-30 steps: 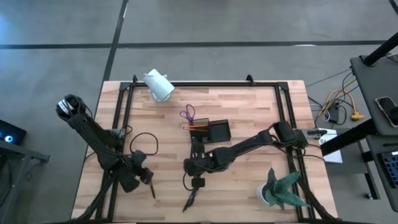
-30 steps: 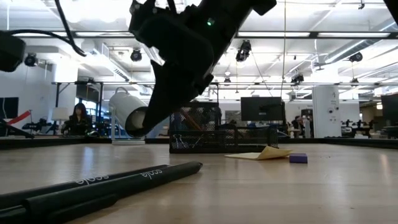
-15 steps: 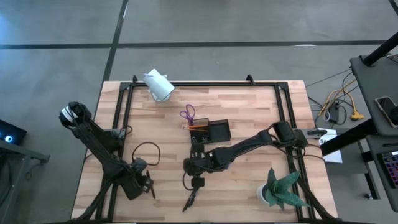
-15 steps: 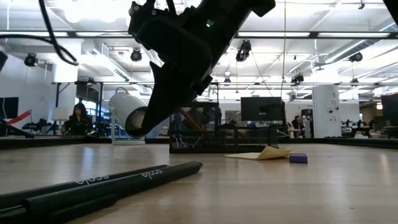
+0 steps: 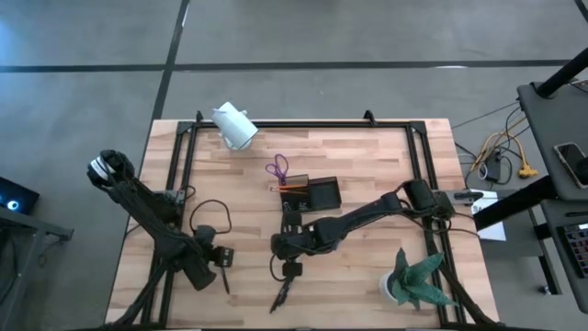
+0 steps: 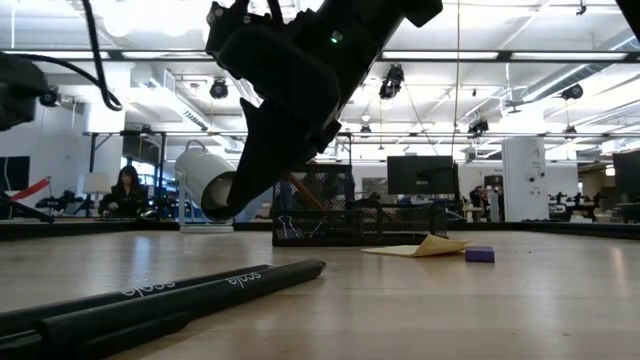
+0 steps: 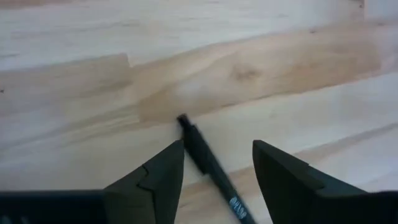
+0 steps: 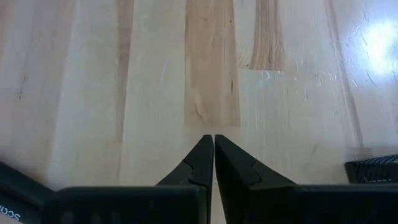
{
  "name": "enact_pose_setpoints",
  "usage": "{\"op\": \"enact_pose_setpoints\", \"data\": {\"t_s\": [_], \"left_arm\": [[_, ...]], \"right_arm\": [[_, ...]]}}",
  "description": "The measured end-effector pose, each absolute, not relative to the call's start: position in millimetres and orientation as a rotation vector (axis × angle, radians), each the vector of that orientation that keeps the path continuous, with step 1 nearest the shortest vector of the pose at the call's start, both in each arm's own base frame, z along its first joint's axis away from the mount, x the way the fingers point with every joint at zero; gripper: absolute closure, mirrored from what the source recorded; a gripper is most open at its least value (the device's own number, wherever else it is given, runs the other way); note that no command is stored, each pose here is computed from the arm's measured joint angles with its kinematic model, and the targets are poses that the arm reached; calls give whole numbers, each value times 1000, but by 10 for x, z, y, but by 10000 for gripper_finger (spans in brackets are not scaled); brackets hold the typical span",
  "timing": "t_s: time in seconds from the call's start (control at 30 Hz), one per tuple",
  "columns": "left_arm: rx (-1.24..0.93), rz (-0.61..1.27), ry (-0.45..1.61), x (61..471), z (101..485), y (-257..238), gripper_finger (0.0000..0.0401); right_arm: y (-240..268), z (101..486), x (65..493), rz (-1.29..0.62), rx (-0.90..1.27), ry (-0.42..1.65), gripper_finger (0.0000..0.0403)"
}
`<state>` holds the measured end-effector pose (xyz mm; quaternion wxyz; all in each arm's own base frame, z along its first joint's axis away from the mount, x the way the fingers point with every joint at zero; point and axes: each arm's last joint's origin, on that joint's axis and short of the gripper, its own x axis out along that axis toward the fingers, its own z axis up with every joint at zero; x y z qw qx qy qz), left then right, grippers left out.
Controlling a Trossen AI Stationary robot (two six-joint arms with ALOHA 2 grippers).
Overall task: Pick and place office supplies into organizer
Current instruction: Put the top black pen into the black desk organizer
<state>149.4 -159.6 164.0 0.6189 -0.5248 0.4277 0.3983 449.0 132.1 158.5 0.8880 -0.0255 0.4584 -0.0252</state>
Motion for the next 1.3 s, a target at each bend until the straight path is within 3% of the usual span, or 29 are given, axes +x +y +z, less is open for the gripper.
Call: {"op": "enact_pose_setpoints", "data": {"t_s": [0.5, 0.67, 1.3], "left_arm": [[-1079, 1102, 1093, 1745, 1463, -1691, 227], [-1082, 1092, 1212, 1759, 1510, -1762, 264], [-1036, 976, 1243, 1803, 1486, -1804, 376]], "right_arm": [[1333, 1582, 4486, -85, 15, 951, 394], [1333, 1577, 4485, -81, 5, 953, 394], [1324, 1516, 4452, -75, -17, 975, 394]]}}
